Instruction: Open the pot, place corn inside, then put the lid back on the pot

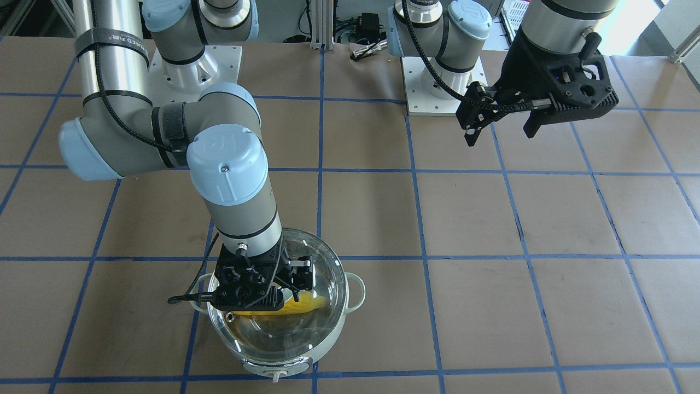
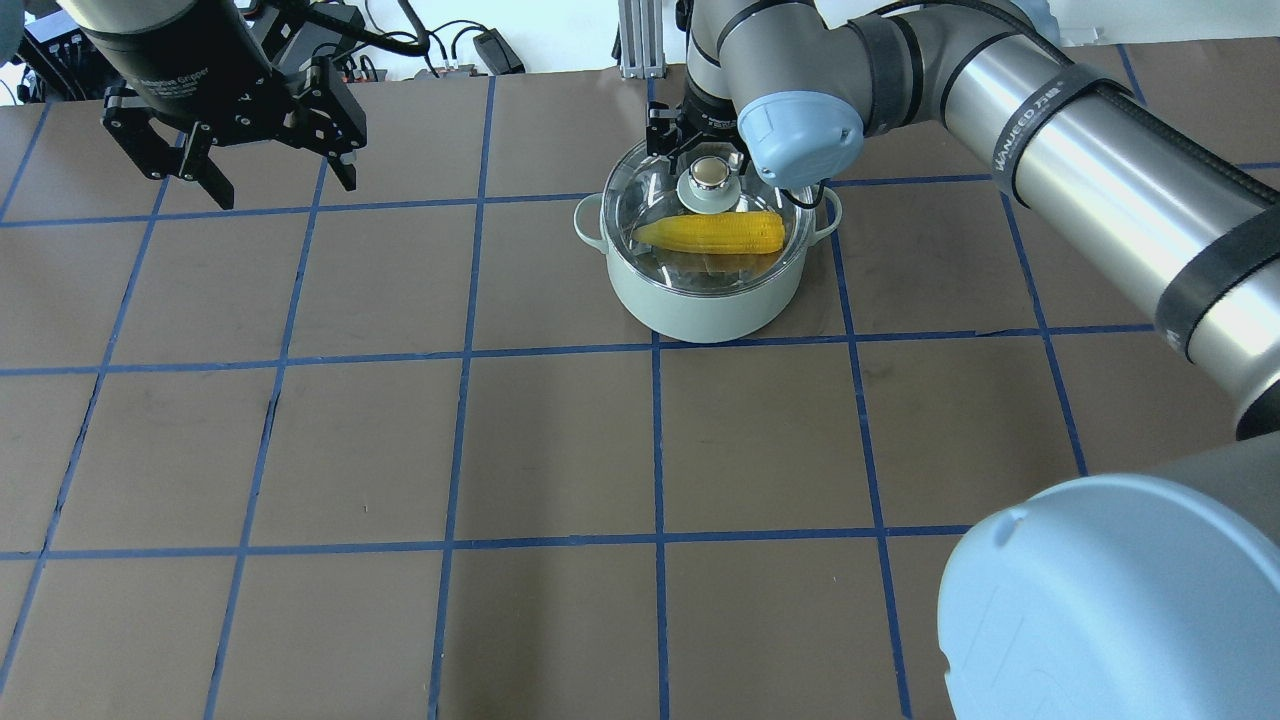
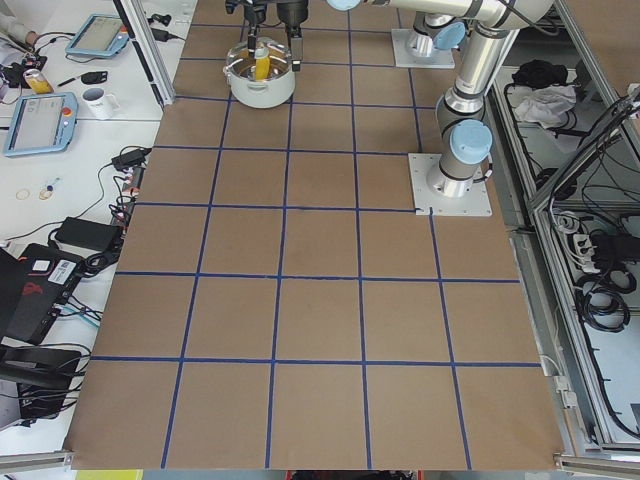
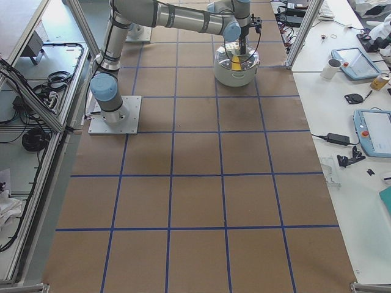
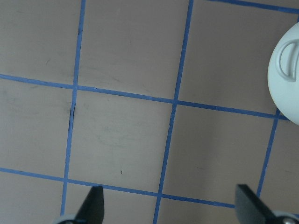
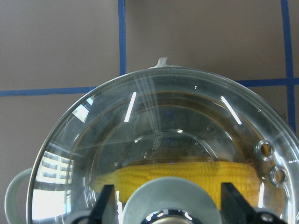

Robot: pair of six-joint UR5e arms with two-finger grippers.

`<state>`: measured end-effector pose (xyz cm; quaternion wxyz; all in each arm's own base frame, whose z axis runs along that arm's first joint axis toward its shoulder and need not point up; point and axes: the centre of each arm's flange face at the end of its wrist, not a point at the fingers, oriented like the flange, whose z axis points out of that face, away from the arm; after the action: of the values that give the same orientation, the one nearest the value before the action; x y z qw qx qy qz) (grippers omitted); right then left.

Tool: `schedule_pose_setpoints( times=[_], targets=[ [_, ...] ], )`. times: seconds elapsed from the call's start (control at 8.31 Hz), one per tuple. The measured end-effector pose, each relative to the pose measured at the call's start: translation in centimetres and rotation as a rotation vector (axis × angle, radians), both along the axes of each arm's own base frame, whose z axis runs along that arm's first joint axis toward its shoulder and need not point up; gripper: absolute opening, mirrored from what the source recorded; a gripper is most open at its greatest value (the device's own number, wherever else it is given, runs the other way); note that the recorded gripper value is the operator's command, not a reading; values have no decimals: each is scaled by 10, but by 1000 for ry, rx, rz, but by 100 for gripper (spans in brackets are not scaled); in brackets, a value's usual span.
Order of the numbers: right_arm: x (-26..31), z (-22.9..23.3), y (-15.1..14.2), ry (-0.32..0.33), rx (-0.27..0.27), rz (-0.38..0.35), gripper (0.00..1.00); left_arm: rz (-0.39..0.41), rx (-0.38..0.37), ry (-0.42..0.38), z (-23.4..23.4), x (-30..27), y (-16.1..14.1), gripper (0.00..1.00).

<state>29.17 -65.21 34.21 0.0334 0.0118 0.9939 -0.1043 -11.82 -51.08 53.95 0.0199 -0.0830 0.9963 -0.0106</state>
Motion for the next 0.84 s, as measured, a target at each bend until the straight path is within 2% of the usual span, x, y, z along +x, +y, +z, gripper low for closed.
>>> schedule_pose_setpoints(
  times=[0.24,0.48,0.6,0.84],
  targets=[
    [-6,22,5,-3,-30,9,100,3,5,0,-2,0,2,100],
    [-37,81,27,-12,-77,-11,100,2,2,-1,0,0,4,100],
    [-68,118,49,-23,-81,-45,100,2,-1,-3,2,0,6,100],
    [-126,183,116,-28,-23,-89,100,2,0,-2,2,0,6,100]
  ],
)
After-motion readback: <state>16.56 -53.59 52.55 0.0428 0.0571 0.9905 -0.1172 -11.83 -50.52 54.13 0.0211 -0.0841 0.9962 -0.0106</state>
